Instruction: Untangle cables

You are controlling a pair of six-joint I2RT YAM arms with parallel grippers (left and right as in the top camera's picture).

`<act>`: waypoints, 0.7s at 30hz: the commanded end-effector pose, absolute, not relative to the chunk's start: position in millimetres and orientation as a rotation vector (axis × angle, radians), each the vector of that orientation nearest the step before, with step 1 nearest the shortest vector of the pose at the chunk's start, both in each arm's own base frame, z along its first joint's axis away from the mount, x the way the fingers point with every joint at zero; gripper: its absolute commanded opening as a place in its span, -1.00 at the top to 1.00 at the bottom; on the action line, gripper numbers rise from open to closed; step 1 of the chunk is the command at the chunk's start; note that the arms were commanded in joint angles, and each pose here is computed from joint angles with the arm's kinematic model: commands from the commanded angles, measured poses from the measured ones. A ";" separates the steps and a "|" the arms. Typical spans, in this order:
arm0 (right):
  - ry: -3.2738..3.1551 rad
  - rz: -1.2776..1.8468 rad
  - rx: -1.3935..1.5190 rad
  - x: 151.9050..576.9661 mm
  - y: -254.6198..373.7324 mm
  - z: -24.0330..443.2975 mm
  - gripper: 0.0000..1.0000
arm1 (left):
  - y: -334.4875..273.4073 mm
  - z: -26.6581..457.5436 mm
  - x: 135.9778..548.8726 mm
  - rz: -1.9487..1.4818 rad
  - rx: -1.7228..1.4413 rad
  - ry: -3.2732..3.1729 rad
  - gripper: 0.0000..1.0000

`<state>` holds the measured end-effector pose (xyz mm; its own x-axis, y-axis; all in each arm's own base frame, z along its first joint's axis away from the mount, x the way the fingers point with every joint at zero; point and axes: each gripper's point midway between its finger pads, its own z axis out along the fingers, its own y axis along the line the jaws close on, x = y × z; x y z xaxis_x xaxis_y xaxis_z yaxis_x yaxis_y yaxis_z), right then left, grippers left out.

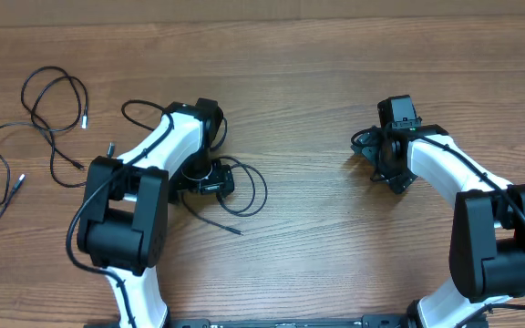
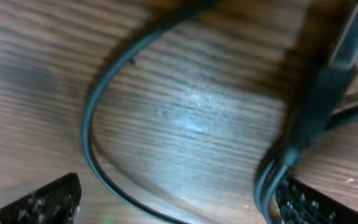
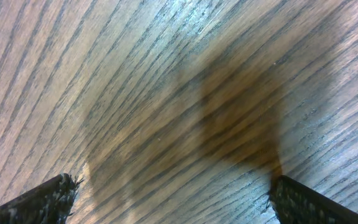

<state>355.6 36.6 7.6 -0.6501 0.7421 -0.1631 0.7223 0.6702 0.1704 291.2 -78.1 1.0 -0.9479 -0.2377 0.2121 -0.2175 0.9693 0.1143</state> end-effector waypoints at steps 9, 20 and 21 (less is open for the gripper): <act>2.695 0.165 1.200 349.8 42.9 1.4 -1.00 | -101.2 -29.2 273.9 0.024 0.305 -2.872 0.92; 2.695 0.165 1.201 349.7 42.9 1.3 -1.00 | -110.0 41.3 300.9 0.071 0.081 -2.867 -1.00; 2.695 0.166 1.201 349.8 42.9 1.4 -1.00 | -111.2 46.8 302.8 0.076 0.080 -2.869 -1.00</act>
